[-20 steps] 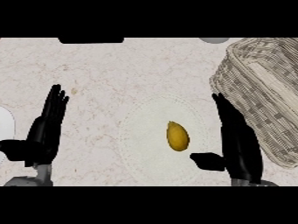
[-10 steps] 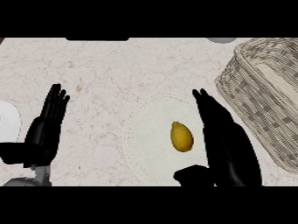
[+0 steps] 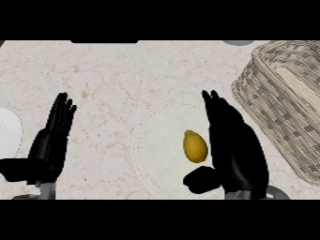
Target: Pick the lemon from the placemat and place it in the basket
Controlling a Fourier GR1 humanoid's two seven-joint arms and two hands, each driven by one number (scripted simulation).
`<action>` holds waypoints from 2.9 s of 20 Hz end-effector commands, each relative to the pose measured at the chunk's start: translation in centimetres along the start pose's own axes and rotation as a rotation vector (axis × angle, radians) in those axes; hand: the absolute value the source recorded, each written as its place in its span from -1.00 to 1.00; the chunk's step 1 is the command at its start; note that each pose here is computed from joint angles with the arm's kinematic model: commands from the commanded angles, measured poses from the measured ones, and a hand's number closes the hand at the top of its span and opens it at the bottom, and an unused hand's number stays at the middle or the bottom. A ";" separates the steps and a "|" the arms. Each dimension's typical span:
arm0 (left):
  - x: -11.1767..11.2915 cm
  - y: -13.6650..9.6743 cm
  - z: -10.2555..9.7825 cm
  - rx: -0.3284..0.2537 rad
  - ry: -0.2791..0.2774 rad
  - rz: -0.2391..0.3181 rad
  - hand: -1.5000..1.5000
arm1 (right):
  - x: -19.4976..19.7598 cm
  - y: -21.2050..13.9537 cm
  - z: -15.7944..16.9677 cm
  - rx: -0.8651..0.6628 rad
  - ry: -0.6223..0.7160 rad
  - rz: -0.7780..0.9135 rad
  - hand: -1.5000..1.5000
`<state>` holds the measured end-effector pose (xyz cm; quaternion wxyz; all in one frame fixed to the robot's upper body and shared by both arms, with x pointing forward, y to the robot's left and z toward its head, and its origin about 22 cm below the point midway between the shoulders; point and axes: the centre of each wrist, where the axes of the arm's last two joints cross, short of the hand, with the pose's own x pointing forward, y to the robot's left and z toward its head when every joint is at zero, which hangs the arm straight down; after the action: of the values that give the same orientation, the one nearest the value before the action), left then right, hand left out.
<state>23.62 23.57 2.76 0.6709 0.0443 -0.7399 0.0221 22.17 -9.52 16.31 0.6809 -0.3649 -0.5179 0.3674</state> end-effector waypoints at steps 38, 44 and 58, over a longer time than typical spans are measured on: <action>1.1 -1.2 -0.9 -0.019 -0.012 0.031 0.00 | -0.8 6.0 -2.6 0.069 0.256 0.105 -1.00; 0.4 0.0 -0.2 -0.001 -0.019 0.014 0.00 | -3.1 8.7 -5.6 0.093 0.274 0.105 -1.00; 0.2 -0.3 -0.6 -0.003 -0.008 0.022 0.00 | -3.3 12.4 -5.9 0.098 0.275 0.104 -1.00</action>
<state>24.27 23.78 3.55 0.6688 0.0385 -0.7420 0.0263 25.25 -8.10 5.33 0.7287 -0.3872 -0.4080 0.3907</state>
